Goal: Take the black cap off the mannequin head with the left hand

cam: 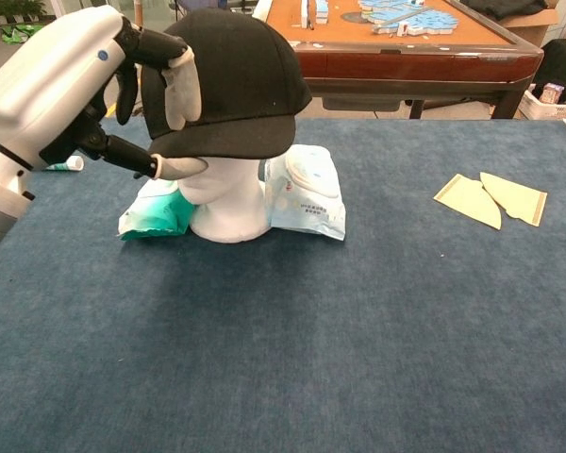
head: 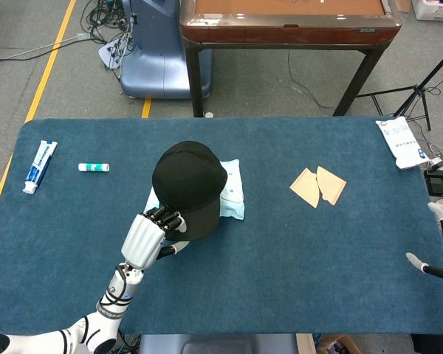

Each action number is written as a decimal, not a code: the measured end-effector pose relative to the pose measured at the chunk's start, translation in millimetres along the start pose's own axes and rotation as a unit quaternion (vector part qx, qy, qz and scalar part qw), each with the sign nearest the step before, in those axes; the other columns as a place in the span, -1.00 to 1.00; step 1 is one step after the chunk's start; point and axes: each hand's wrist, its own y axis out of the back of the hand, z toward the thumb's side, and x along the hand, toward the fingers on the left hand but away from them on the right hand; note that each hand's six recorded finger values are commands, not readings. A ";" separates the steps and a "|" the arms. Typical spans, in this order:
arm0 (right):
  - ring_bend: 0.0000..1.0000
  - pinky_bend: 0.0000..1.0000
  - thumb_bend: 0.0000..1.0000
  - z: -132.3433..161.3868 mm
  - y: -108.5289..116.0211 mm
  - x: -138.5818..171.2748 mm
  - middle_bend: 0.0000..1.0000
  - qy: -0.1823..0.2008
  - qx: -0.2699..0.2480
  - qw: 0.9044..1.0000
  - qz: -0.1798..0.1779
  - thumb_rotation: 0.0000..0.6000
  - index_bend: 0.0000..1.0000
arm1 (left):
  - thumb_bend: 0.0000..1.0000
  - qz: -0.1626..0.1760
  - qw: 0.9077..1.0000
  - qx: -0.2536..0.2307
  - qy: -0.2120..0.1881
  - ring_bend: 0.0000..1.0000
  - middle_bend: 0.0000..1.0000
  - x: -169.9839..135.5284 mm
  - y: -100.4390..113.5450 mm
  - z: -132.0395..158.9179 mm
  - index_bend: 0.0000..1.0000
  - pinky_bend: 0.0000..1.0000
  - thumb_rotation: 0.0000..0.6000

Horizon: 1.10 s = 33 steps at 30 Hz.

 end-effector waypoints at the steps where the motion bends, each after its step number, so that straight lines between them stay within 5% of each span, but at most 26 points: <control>1: -0.83 -0.67 -1.00 -0.1 0.0 0.0 -0.67 0.000 0.000 1.000 0.000 1.00 -0.74 | -0.89 0.000 1.000 0.000 0.000 -0.15 0.26 0.4 -0.2 -0.1 0.23 0.34 1.00; 10: -0.83 -0.67 -1.00 -0.6 0.4 0.2 -0.67 0.000 -0.001 1.000 0.000 1.00 -0.74 | -0.52 -0.006 1.000 0.004 -0.002 -0.15 0.26 1.5 -4.0 0.2 0.21 0.34 1.00; 33: -0.83 -0.67 -1.00 -1.2 0.5 0.3 -0.67 -0.001 -0.002 1.000 0.000 1.00 -0.74 | -0.03 -0.025 0.999 0.020 -0.018 -0.15 0.28 -0.9 -4.2 -3.5 0.11 0.33 1.00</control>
